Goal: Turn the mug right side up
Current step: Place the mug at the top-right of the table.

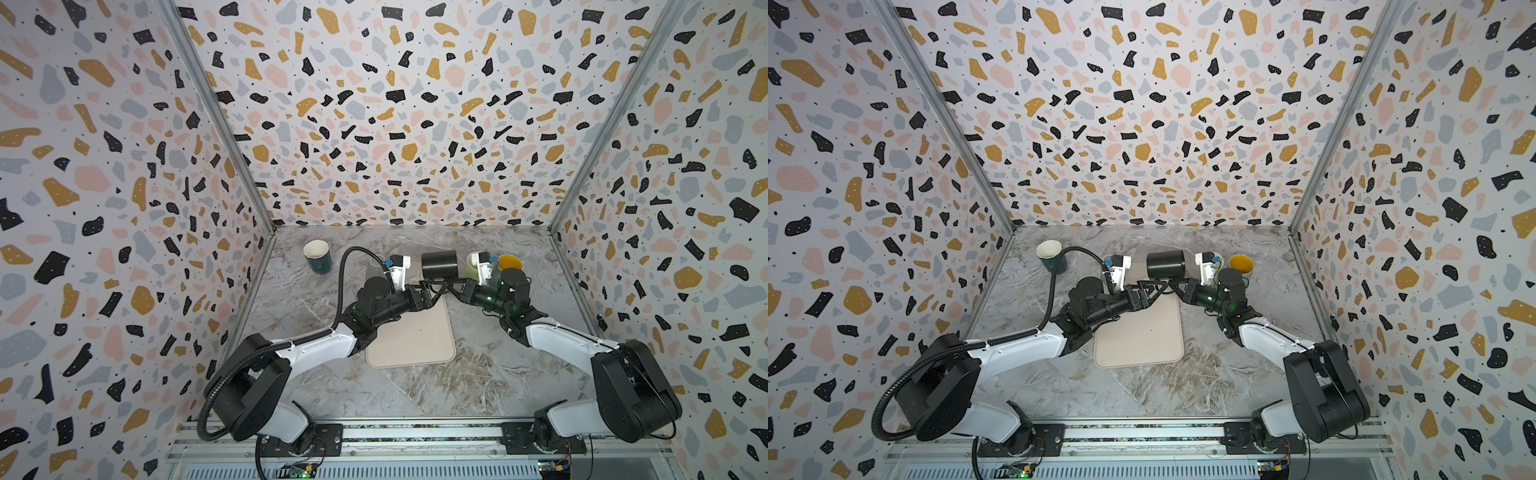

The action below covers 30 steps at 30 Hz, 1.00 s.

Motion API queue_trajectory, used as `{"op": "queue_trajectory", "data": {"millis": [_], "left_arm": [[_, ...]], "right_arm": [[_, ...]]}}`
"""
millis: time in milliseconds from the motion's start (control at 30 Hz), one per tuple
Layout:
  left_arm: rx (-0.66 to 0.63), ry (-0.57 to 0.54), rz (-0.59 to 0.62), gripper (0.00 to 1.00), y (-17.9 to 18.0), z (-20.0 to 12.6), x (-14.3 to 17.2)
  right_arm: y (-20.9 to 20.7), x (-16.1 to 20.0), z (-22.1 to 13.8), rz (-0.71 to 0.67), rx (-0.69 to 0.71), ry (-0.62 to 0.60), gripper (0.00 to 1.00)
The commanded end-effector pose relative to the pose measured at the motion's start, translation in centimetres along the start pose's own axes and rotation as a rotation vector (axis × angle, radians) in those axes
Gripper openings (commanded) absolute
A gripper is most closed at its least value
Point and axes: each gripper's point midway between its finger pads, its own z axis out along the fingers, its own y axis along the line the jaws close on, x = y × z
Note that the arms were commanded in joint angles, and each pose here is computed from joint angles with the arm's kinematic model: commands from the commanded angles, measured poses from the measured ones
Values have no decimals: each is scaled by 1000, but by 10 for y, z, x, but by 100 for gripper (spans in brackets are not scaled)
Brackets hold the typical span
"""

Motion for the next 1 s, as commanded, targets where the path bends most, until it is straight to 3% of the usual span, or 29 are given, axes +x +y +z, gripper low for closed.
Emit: {"op": "queue_trajectory", "data": {"millis": [0, 267, 633, 967], "left_arm": [[34, -43, 47, 100, -14, -5, -11], [24, -45, 44, 100, -13, -7, -12], [8, -44, 40, 100, -9, -6, -11], [-52, -38, 80, 100, 3, -12, -7]], "right_arm": [[48, -44, -10, -143, -100, -116, 0], [42, -46, -11, -156, -50, -120, 0], [10, -66, -28, -251, 264, -142, 0], [-11, -93, -69, -295, 470, -204, 0]]}}
